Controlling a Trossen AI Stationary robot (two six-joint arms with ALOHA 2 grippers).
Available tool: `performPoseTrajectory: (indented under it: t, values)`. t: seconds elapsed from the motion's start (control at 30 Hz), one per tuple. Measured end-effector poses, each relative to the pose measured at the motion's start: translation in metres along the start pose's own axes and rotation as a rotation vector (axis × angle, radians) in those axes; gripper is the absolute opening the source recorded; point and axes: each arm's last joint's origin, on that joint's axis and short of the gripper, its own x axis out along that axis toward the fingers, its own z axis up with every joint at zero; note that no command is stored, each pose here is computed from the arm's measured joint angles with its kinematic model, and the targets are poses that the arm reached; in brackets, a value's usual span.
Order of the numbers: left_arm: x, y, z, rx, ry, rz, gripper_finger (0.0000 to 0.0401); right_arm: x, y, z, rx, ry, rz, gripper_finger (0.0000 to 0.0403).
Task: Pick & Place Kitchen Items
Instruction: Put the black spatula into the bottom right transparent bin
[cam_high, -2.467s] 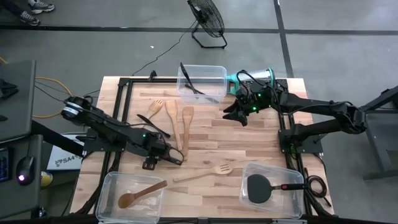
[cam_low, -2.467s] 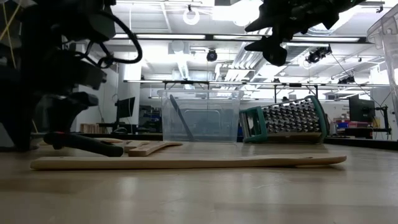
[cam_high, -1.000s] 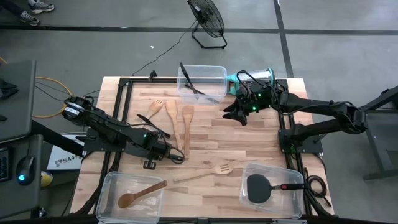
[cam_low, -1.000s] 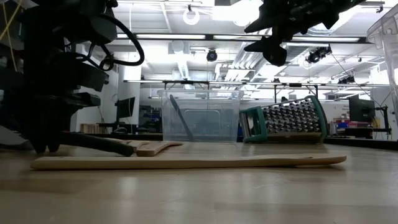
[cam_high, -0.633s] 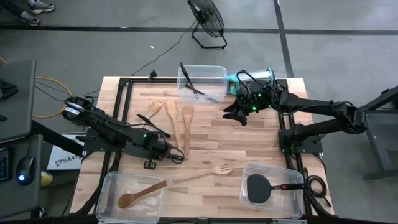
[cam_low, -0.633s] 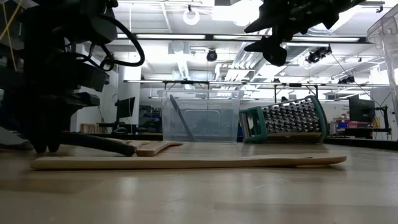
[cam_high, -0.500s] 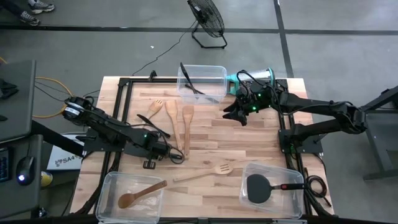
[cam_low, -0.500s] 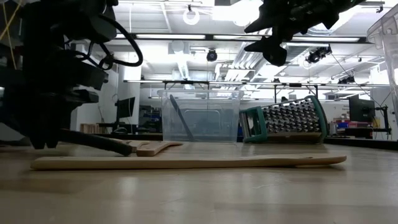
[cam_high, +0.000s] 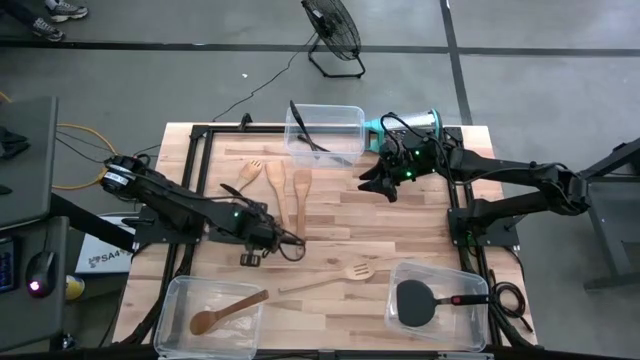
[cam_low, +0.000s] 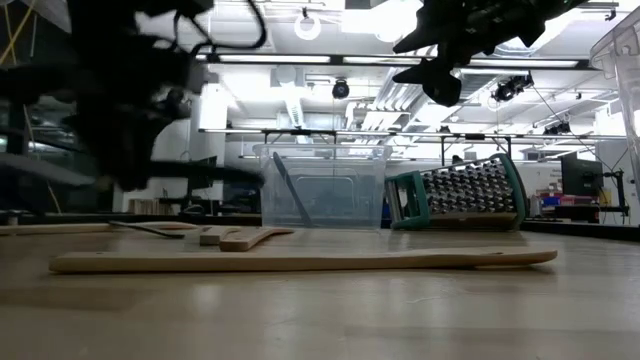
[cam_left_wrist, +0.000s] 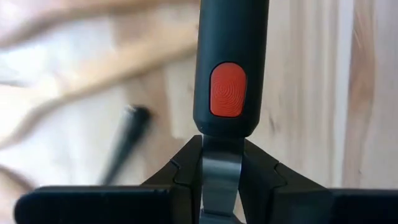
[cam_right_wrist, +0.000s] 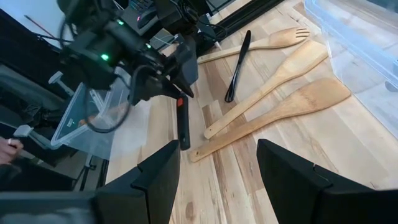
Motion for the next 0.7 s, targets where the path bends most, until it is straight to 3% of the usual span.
performPoseTrajectory:
  t: [0.3, 0.57, 0.7]
  values:
    - [-0.038, 0.011, 0.033, -0.055, -0.183, 0.228, 0.0066, 0.000, 0.000, 0.000, -0.050, -0.001, -0.002, 0.0205]
    - [-0.054, 0.042, 0.059, -0.213, -0.342, 0.278, 0.0066, 0.004, 0.009, -0.004, -0.381, 0.016, 0.034, 0.0205]
    - [-0.057, 0.058, 0.073, -0.274, -0.464, 0.272, 0.0066, 0.006, 0.014, -0.007, -0.449, 0.021, 0.038, 0.0205]
